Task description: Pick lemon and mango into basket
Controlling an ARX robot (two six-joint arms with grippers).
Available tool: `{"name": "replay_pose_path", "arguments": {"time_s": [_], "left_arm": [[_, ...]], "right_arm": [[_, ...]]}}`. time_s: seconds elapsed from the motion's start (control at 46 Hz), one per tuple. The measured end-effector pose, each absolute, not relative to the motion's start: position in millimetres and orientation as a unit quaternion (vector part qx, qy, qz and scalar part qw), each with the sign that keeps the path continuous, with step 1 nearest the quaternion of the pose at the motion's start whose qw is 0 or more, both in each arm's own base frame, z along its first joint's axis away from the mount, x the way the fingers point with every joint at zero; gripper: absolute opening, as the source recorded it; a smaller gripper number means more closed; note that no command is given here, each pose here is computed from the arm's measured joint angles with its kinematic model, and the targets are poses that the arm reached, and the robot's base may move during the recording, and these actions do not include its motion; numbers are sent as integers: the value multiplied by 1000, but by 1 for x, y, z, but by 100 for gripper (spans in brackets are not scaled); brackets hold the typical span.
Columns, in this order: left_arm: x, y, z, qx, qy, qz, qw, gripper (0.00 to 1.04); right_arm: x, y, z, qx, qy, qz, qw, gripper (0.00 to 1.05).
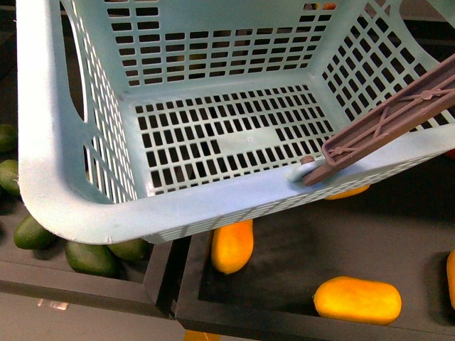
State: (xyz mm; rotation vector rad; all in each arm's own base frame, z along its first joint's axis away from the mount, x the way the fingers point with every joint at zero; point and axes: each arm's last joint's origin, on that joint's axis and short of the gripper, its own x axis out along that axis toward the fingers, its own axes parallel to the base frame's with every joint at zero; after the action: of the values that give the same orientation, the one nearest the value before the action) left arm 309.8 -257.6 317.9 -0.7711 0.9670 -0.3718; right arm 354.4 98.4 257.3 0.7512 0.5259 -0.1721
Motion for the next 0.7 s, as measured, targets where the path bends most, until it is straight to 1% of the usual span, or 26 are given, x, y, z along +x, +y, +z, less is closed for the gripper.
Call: {"name": "replay_pose_path", "arguments": {"time_s": [0.065, 0.196, 0.217, 0.283, 0.304, 0.391, 0.435, 0.457, 0.5, 0.522, 0.565, 0.587, 0.609, 0.63, 0.674, 0.696], "left_arm": [[310, -258, 318, -359, 450, -173, 799, 8], [310, -258, 318, -359, 450, -173, 799, 8], [310, -258, 318, -359, 450, -173, 799, 8], [310, -258, 318, -359, 451, -173, 799, 8], [310, -258, 318, -359, 451, -173, 799, 8], [310, -258, 316, -360, 454, -172, 797, 8], [311, -258, 316, -362, 454, -171, 796, 8], [311, -258, 316, -362, 454, -171, 796, 8], [311, -258, 316, -362, 453, -169, 797, 8], [311, -258, 316, -362, 453, -169, 797, 8], [311, -258, 316, -361, 451, -167, 799, 8], [311, -258, 316, -361, 451, -167, 799, 8], [311, -258, 316, -360, 451, -167, 800, 8], [311, -258, 316, -360, 451, -167, 800, 8], [311, -258, 316, -360, 452, -170, 798, 8], [311, -258, 316, -360, 453, -171, 797, 8]], "right_arm": [[354, 104, 253, 355, 263, -81, 893, 59], [354, 105, 253, 351, 264, -83, 895, 81], [354, 105, 254, 350, 262, -84, 895, 86], [352, 101, 257, 349, 252, -93, 898, 96], [351, 98, 259, 348, 247, -98, 899, 98], [340, 82, 265, 332, 224, -134, 906, 96], [330, 70, 270, 314, 214, -169, 910, 96], [326, 65, 271, 307, 203, -159, 916, 94], [316, 52, 270, 273, 153, -86, 946, 86], [308, 46, 269, 249, 111, -53, 961, 81], [293, 40, 265, 176, 54, -17, 983, 72], [287, 38, 263, 158, 35, -10, 987, 68], [279, 35, 259, 117, 13, -3, 993, 63], [273, 34, 256, 99, 3, 0, 995, 60], [260, 30, 245, 61, -7, 2, 998, 49], [256, 28, 241, 52, -7, 2, 999, 46]]}}
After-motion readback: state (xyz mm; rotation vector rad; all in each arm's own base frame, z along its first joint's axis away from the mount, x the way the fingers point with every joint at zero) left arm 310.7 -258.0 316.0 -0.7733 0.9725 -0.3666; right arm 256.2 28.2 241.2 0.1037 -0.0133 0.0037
